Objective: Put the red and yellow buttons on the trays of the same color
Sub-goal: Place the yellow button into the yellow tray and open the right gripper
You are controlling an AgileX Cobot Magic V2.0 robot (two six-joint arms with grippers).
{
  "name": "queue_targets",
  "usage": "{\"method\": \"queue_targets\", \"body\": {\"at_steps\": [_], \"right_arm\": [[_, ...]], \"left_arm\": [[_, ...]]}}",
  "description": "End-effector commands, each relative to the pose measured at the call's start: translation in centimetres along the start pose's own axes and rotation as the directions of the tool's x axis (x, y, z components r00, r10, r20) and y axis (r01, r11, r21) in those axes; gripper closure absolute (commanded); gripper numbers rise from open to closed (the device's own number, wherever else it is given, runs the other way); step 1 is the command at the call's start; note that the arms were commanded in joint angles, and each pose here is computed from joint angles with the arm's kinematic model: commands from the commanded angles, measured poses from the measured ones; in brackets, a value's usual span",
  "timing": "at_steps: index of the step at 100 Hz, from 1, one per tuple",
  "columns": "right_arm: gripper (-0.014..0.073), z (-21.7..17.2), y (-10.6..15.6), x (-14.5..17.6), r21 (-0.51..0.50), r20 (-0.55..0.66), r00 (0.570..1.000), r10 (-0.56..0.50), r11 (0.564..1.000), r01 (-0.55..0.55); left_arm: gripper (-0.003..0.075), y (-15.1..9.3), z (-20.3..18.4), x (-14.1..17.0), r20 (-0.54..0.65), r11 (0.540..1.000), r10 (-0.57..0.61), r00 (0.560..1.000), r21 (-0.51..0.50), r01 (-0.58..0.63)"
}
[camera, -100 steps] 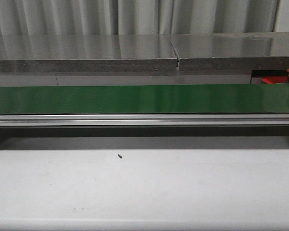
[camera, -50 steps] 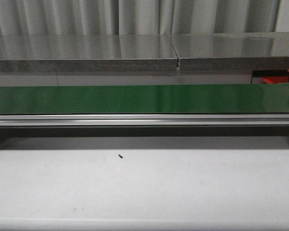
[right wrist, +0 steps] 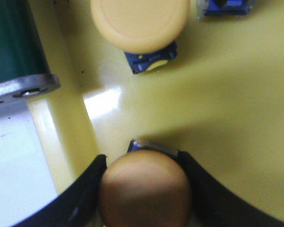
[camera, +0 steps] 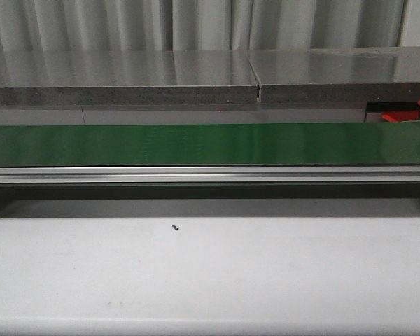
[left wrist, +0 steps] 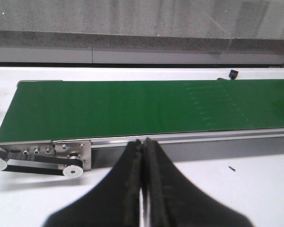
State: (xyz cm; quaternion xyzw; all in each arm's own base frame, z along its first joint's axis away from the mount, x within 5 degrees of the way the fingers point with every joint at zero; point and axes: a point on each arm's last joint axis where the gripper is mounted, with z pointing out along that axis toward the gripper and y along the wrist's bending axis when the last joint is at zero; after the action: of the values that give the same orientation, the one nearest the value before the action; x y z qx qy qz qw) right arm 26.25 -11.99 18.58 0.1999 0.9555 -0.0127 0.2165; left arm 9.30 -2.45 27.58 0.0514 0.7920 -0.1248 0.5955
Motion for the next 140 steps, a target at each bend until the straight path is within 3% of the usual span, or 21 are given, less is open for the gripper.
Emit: {"method": "queue_targets", "body": {"at_steps": [1,8,15,52,64,85,105,112,119,140], "right_arm": [[0.0157,-1.1,-0.1,-0.9,0.002,0.043,0.999,0.003,1.000,-0.003],[0.0034,-1.3,-0.1,-1.2,-0.002,0.036,0.999,0.002,1.000,-0.001],[-0.0022,-1.7,0.0,-1.5,-0.007,0.032,0.999,0.000,1.000,0.000],[-0.0029,-7.1,2.5,-2.3,-0.030,0.223,0.972,-0.071,0.996,0.080],[-0.0029,-10.0,4.5,-1.9,-0.054,0.321,0.939,-0.127,0.987,0.152],[-0.0029,-15.3,8.3,-0.1,-0.089,0.483,0.833,-0.268,0.932,0.351],[-0.0025,-17.8,9.5,2.0,-0.092,0.552,0.761,-0.342,0.882,0.463],[0.0022,-17.9,9.5,2.6,-0.095,0.556,0.756,-0.345,0.877,0.471],[0.0131,-18.1,9.3,3.2,-0.095,0.560,0.753,-0.344,0.877,0.471],[0.0630,-18.3,9.0,4.1,-0.097,0.559,0.754,-0.345,0.876,0.473]], "left_arm": [[0.0739,0.0,-0.2,-1.5,0.088,1.000,-0.010,0.996,-0.012,0.011],[0.0739,0.0,-0.2,-1.5,0.088,1.000,-0.010,0.996,-0.012,0.011],[0.0739,0.0,-0.2,-1.5,0.088,1.000,-0.010,0.996,-0.012,0.011],[0.0739,0.0,-0.2,-1.5,0.088,1.000,-0.010,0.996,-0.012,0.011],[0.0739,0.0,-0.2,-1.5,0.088,1.000,-0.010,0.996,-0.012,0.011],[0.0739,0.0,-0.2,-1.5,0.088,1.000,-0.010,0.996,-0.012,0.011],[0.0739,0.0,-0.2,-1.5,0.088,1.000,-0.010,0.996,-0.012,0.011],[0.0739,0.0,-0.2,-1.5,0.088,1.000,-0.010,0.996,-0.012,0.011],[0.0739,0.0,-0.2,-1.5,0.088,1.000,-0.010,0.996,-0.012,0.011],[0.0739,-0.1,-0.3,-1.7,0.110,0.996,-0.091,0.990,0.009,0.090]]}}
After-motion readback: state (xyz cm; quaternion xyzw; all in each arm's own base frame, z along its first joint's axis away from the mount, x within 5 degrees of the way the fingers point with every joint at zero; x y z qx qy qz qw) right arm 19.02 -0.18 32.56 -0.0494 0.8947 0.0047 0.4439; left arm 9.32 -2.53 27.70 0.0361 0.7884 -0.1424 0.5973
